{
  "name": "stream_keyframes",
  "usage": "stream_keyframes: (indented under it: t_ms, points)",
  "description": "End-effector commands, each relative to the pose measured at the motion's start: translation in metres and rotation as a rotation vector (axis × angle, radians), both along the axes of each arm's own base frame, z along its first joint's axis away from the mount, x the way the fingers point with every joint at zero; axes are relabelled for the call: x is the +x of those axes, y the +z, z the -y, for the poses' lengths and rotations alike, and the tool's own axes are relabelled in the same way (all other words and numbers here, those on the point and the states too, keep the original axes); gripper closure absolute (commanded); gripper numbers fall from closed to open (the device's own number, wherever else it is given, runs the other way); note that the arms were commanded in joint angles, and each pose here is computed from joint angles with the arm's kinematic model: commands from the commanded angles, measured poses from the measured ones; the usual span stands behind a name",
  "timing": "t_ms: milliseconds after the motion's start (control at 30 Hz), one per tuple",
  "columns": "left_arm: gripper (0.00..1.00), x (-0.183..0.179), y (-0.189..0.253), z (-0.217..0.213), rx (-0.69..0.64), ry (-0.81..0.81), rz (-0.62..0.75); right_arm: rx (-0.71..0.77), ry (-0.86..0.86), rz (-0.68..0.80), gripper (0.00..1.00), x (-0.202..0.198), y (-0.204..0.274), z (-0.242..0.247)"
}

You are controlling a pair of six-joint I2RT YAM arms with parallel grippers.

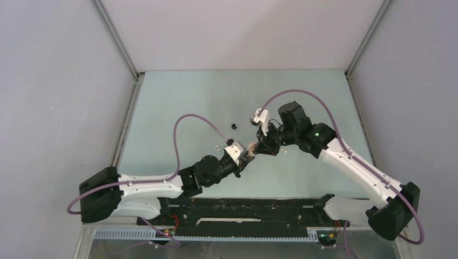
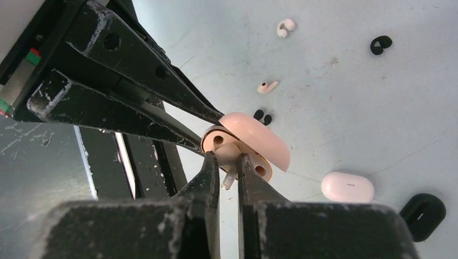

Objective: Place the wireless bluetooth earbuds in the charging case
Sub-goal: Place the distractor, then place the earbud at the center of the board.

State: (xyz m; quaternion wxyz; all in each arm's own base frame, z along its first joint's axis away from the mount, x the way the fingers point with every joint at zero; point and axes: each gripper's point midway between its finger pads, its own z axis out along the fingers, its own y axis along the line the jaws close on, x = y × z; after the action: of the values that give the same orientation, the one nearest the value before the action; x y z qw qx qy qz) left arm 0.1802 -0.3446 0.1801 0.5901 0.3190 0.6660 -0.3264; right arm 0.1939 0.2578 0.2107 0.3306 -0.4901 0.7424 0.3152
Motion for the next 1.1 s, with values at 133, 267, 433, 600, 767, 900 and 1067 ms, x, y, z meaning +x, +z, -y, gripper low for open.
stream_keyframes:
  t_ms: [133, 267, 433, 600, 767, 900, 1067]
  points:
    - [1.00, 0.002, 0.012, -0.013, -0.073, 0.059, -0.021, 0.115, -0.001, 0.016, 1.00, -0.010, 0.024, 0.017]
    - [1.00, 0.005, -0.003, -0.034, -0.067, 0.139, -0.068, 0.059, -0.076, 0.027, 1.00, 0.000, -0.006, 0.035]
    - [1.00, 0.004, -0.009, -0.056, -0.089, 0.195, -0.086, -0.182, -0.146, 0.052, 1.00, 0.022, -0.073, 0.066]
    - [1.00, 0.004, -0.007, -0.074, -0.108, 0.234, -0.079, -0.335, -0.109, -0.101, 0.98, 0.023, -0.131, 0.077]
    - [1.00, 0.003, -0.004, -0.083, -0.128, 0.246, -0.064, -0.365, -0.079, -0.294, 0.93, 0.010, -0.160, 0.069]
    - [1.00, 0.000, 0.002, -0.090, -0.158, 0.244, -0.056, -0.407, -0.103, -0.406, 0.92, 0.012, -0.181, 0.066]
    - [1.00, -0.002, 0.008, -0.095, -0.184, 0.244, -0.052, -0.451, -0.164, -0.367, 0.75, 0.032, -0.188, 0.069]
